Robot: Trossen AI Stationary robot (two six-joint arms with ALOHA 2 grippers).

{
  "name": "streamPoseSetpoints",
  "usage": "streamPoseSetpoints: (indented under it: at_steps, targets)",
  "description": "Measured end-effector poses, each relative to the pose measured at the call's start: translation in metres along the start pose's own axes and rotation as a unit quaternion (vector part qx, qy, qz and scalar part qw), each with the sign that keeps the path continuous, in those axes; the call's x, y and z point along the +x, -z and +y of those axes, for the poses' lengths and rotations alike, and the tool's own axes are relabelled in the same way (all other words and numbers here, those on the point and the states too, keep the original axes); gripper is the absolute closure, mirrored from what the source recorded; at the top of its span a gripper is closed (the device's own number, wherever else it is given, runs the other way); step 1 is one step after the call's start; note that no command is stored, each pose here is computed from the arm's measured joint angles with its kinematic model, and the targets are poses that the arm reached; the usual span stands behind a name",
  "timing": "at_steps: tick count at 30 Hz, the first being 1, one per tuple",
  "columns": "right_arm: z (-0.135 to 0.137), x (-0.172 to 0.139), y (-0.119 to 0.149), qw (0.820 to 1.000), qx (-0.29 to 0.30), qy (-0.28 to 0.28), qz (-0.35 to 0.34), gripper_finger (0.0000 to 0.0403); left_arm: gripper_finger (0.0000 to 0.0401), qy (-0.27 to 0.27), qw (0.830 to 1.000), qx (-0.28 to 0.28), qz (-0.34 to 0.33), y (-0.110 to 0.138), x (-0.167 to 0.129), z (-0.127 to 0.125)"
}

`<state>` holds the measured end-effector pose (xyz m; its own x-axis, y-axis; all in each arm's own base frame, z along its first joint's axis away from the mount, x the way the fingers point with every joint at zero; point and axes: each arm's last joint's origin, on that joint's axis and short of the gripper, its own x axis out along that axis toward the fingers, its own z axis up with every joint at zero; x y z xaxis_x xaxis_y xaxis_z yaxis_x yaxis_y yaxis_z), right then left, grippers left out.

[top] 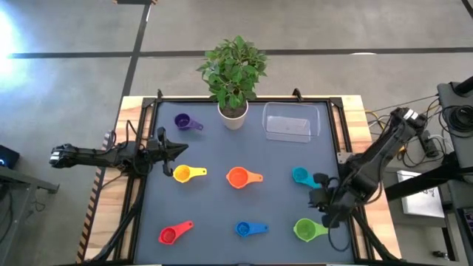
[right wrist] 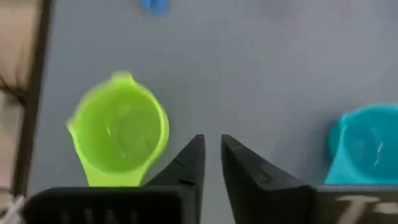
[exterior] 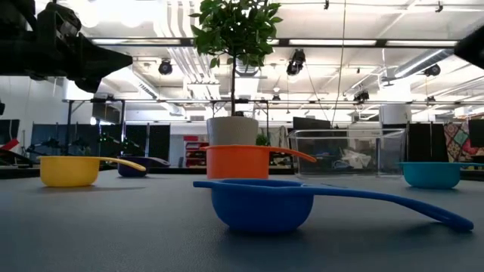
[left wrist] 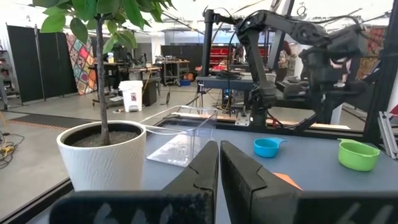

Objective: Nest measuring cups in basket
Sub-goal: Stack the green measuring cup on top of the orange measuring cup

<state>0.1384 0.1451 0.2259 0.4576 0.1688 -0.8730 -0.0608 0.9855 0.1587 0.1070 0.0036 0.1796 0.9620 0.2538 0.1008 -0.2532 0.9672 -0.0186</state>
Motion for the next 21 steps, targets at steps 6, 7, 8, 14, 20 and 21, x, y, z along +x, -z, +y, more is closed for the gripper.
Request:
streamPoseSetpoints:
  at_steps: [6,7,8,14,20,21]
  targets:
    - [0.007,0.020,0.005,0.998,0.013,0.013,0.059,0.0255,0.0401,0.000,1.000,0.000,0.000,0.000,0.000,0.000]
    - [0.008,0.023,0.006,0.997,0.013,0.011,0.069,0.0241,0.0401,0.000,1.000,0.000,0.000,0.000,0.000,0.000]
    - [0.009,0.025,0.007,0.997,0.017,0.009,0.080,0.0229,0.0401,0.000,1.000,0.000,0.000,0.000,0.000,0.000]
    - [0.016,0.038,0.008,0.994,0.035,-0.005,0.108,0.0191,0.0401,0.000,1.000,0.000,0.000,0.000,0.000,0.000]
    - [0.022,0.042,0.003,0.995,0.042,-0.032,0.085,0.0189,0.0401,0.000,1.000,0.000,0.000,0.000,0.000,0.000]
    - [0.023,0.043,0.003,0.995,0.044,-0.036,0.081,0.0189,0.0401,0.000,1.000,0.000,0.000,0.000,0.000,0.000]
